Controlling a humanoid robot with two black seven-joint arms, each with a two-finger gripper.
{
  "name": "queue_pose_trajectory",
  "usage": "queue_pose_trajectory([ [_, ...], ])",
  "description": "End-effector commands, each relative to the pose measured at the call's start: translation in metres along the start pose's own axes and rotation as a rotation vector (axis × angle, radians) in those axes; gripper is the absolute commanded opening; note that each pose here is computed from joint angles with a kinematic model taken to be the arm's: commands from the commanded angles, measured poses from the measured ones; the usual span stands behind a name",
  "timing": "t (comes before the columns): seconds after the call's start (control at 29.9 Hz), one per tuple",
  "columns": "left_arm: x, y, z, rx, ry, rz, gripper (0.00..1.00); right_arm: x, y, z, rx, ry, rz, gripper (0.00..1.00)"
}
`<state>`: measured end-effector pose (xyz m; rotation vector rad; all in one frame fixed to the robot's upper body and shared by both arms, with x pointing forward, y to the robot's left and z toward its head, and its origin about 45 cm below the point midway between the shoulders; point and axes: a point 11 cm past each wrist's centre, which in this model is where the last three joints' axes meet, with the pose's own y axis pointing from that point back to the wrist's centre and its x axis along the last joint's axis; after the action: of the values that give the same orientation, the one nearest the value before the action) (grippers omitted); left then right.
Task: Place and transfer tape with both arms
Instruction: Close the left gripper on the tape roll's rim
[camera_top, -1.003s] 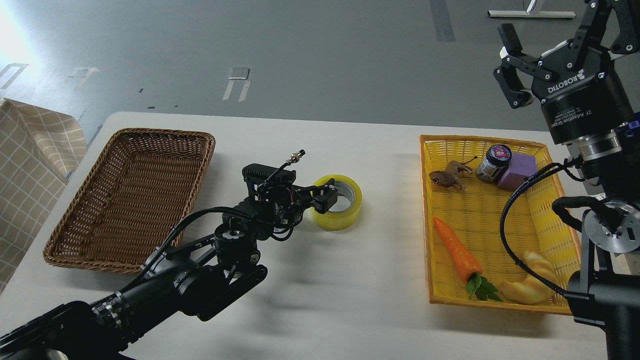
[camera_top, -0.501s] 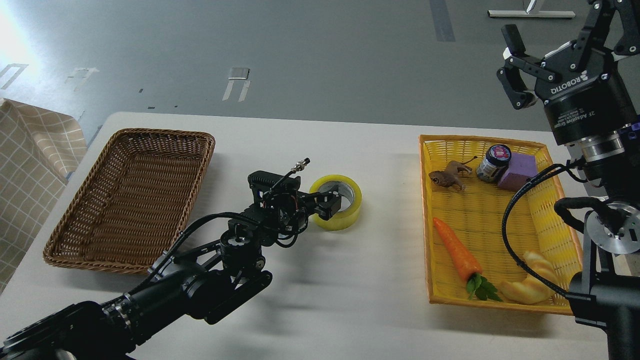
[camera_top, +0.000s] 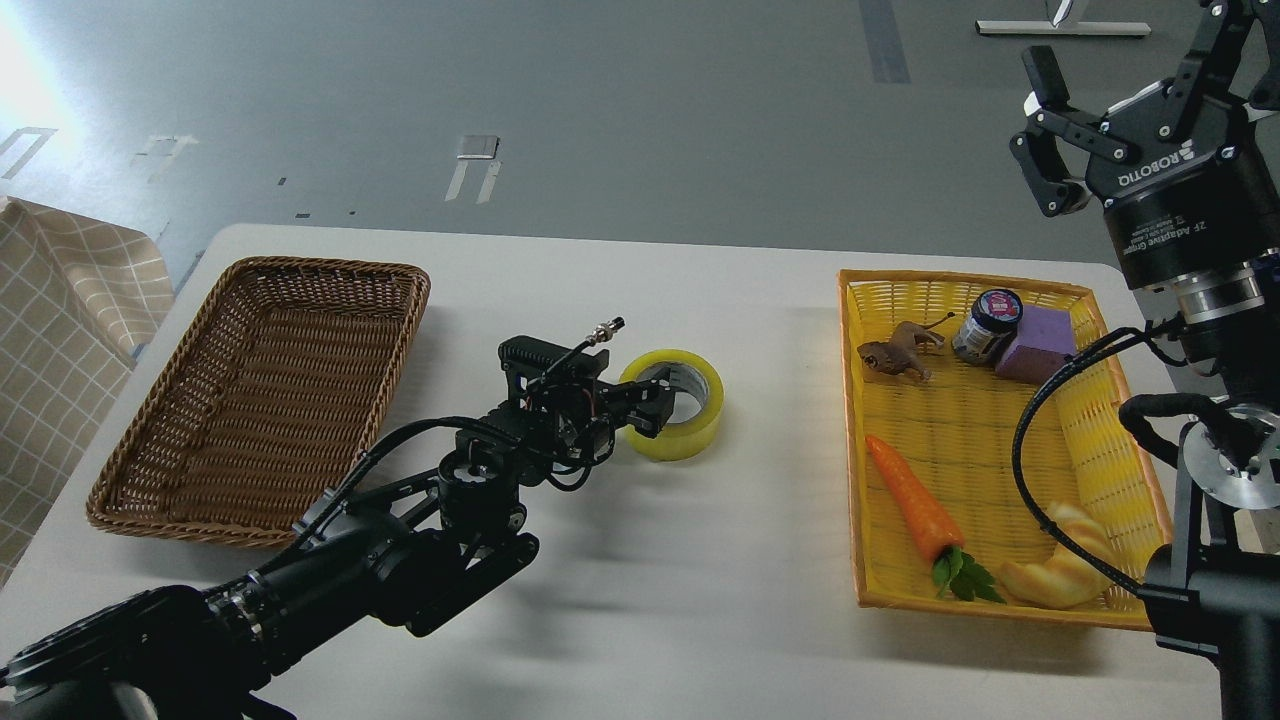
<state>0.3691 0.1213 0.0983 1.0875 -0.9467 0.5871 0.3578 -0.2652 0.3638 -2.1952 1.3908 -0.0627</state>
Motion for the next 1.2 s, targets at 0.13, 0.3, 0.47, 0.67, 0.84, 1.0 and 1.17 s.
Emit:
queue_pose_trajectory([
  [0.13,-0.002,0.0,-0.002,0.003,-0.002,-0.005,0.77,0.004,0.009,0.007,-0.023,-0.006,0.02,1.0],
  [0.3,-0.001,0.0,0.0,-0.02,-0.008,-0.011,0.74,0.008,0.014,0.009,-0.03,-0.006,0.036,1.0],
  [0.47,-0.002,0.0,0.002,-0.023,-0.011,-0.024,0.67,0.009,0.014,0.01,-0.031,-0.007,0.04,1.0],
  [0.67,-0.004,0.0,0.001,-0.02,-0.015,-0.041,0.48,0.008,0.014,0.009,-0.03,-0.007,0.039,1.0],
  [0.84,-0.004,0.0,0.0,-0.019,-0.016,-0.044,0.41,0.007,0.012,0.008,-0.026,-0.006,0.034,1.0],
  [1.0,-0.011,0.001,0.003,-0.03,-0.037,-0.064,0.4,0.007,0.01,0.007,-0.024,-0.003,0.03,1.0],
  [1.17,-0.008,0.0,0.006,-0.039,-0.053,-0.07,0.33,0.007,0.01,0.007,-0.025,-0.004,0.036,1.0],
])
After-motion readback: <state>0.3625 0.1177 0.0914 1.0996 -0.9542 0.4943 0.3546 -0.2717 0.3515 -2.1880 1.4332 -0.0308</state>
